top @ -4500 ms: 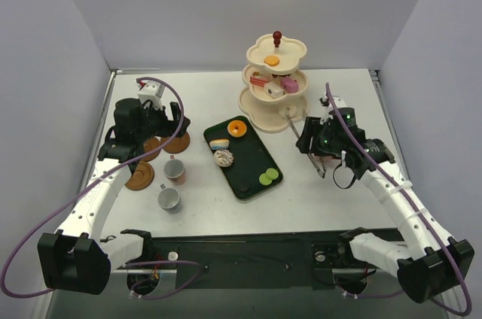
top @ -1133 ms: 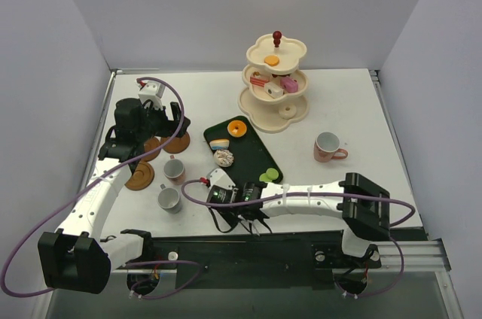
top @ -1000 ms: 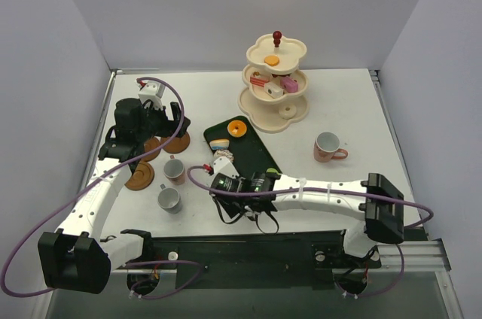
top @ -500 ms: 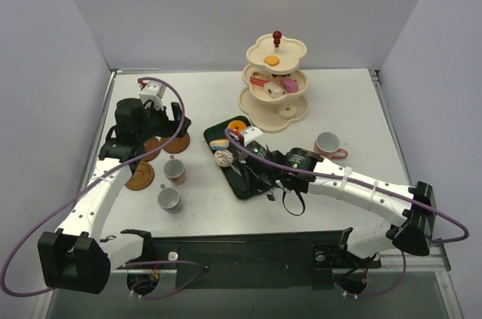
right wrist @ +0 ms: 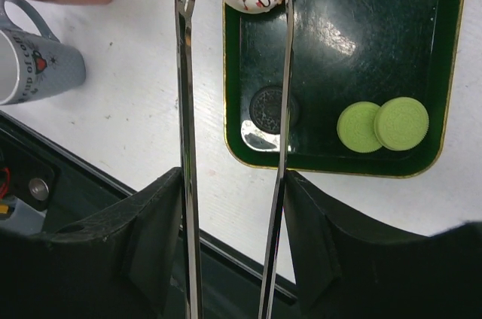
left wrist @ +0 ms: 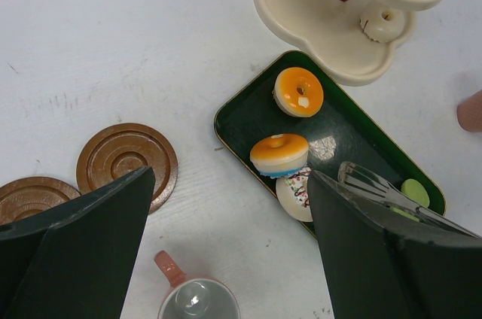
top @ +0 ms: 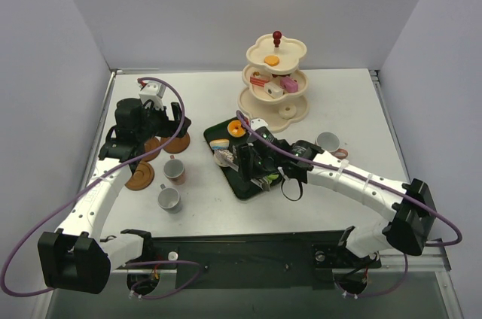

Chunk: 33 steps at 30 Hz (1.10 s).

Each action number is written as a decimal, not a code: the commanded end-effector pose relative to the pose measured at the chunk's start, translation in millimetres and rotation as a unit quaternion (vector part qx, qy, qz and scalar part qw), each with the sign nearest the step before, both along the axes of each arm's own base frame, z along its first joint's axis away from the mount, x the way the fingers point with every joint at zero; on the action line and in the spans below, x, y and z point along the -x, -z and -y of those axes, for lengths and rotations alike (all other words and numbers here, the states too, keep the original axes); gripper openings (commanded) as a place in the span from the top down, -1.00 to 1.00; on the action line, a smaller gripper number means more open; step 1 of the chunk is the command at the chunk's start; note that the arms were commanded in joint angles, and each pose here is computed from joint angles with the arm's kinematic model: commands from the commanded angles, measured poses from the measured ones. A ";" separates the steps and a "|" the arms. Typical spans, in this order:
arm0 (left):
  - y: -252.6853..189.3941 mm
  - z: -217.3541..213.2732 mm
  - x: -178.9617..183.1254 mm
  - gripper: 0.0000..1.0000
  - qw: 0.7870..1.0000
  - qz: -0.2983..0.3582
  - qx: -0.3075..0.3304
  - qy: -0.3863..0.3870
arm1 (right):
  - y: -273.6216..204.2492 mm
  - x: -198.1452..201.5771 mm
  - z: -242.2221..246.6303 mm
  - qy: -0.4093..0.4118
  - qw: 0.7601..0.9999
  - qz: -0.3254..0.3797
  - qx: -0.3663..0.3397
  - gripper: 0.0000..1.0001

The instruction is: Serve the afternoon tea

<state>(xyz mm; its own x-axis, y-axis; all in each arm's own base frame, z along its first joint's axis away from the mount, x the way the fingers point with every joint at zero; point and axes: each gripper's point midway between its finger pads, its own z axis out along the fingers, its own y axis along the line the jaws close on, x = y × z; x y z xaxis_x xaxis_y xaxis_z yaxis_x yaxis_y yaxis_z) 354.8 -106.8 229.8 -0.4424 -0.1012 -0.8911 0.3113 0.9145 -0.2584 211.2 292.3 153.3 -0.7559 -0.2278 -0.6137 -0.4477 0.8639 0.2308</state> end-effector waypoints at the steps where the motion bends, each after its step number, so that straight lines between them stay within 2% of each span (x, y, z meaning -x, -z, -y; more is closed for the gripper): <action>1: -19.8 3.2 -4.9 -0.87 1.000 0.029 0.004 0.006 | 3.1 -9.7 -12.8 0.008 0.999 -0.012 -0.029 0.00; 16: -19.2 3.6 -5.7 -0.87 1.000 0.028 0.005 0.007 | 29.5 -14.7 -13.5 0.022 0.999 -0.036 0.005 -0.03; 33: -20.5 4.0 -4.9 -0.87 1.000 0.029 0.007 0.009 | 21.5 -9.4 -22.1 0.020 0.998 -0.047 -0.026 -0.04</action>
<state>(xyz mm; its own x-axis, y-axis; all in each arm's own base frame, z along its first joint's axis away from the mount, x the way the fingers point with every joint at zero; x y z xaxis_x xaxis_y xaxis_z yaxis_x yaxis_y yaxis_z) 354.7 -106.9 229.8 -0.4424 -0.1012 -0.8911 0.3117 0.9143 -0.2585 216.6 308.2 113.3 -0.8340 -0.2007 -0.5140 -0.3843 0.8798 0.2799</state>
